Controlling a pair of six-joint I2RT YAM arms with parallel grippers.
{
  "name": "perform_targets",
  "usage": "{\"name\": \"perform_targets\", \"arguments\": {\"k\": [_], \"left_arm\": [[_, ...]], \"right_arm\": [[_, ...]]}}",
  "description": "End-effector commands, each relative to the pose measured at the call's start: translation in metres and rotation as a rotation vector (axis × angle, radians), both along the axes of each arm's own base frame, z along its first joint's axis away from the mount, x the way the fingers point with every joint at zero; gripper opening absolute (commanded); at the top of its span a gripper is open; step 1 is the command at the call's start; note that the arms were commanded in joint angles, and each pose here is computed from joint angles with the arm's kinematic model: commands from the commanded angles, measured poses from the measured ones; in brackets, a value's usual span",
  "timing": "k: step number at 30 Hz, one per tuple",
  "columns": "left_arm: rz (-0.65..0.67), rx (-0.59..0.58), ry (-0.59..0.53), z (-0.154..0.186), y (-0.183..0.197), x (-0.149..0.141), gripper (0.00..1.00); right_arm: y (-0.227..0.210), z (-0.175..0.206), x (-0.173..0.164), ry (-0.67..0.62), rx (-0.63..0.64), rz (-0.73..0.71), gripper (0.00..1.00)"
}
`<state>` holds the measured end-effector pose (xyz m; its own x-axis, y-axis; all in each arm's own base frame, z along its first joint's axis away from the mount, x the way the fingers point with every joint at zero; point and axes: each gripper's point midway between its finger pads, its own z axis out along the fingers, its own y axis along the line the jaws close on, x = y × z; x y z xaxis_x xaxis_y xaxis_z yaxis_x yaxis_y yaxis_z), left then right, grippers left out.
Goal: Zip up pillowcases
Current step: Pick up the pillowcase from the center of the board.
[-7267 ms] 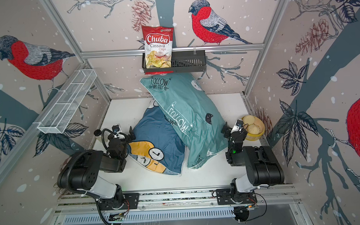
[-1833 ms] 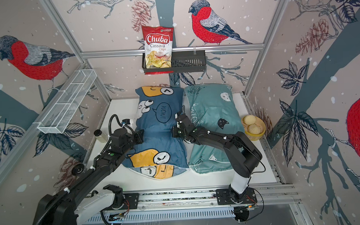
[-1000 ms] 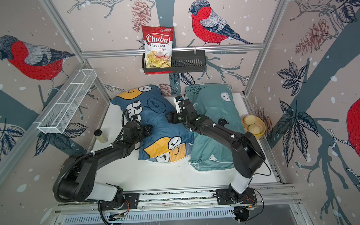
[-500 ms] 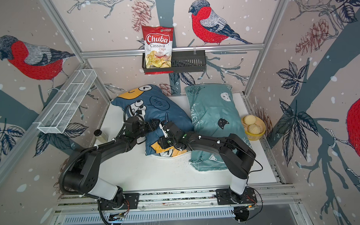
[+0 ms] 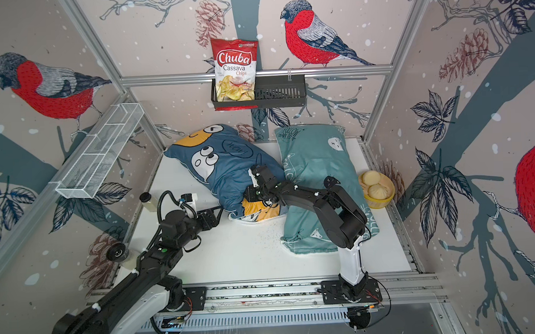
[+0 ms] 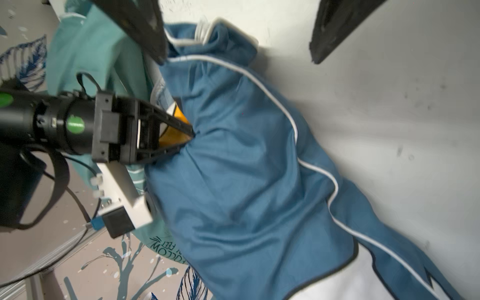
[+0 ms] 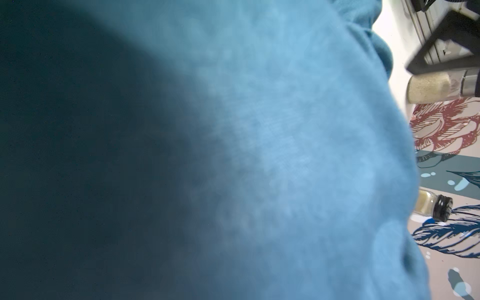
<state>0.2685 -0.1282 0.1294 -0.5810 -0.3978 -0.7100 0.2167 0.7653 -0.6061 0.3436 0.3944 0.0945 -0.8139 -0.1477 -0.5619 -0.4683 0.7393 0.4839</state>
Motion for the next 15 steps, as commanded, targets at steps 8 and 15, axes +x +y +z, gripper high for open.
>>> {"name": "perform_targets", "arguments": {"k": [8,15], "left_arm": [[-0.175,-0.285,-0.032,0.015,-0.032,-0.026,0.47],[-0.195,-0.341,0.001,0.011,-0.039,-0.023,0.57]], "right_arm": [[0.003,0.019,0.021,-0.080,0.047,-0.041,0.39],[0.004,0.017,0.018,-0.051,0.051,-0.038,0.39]]}}
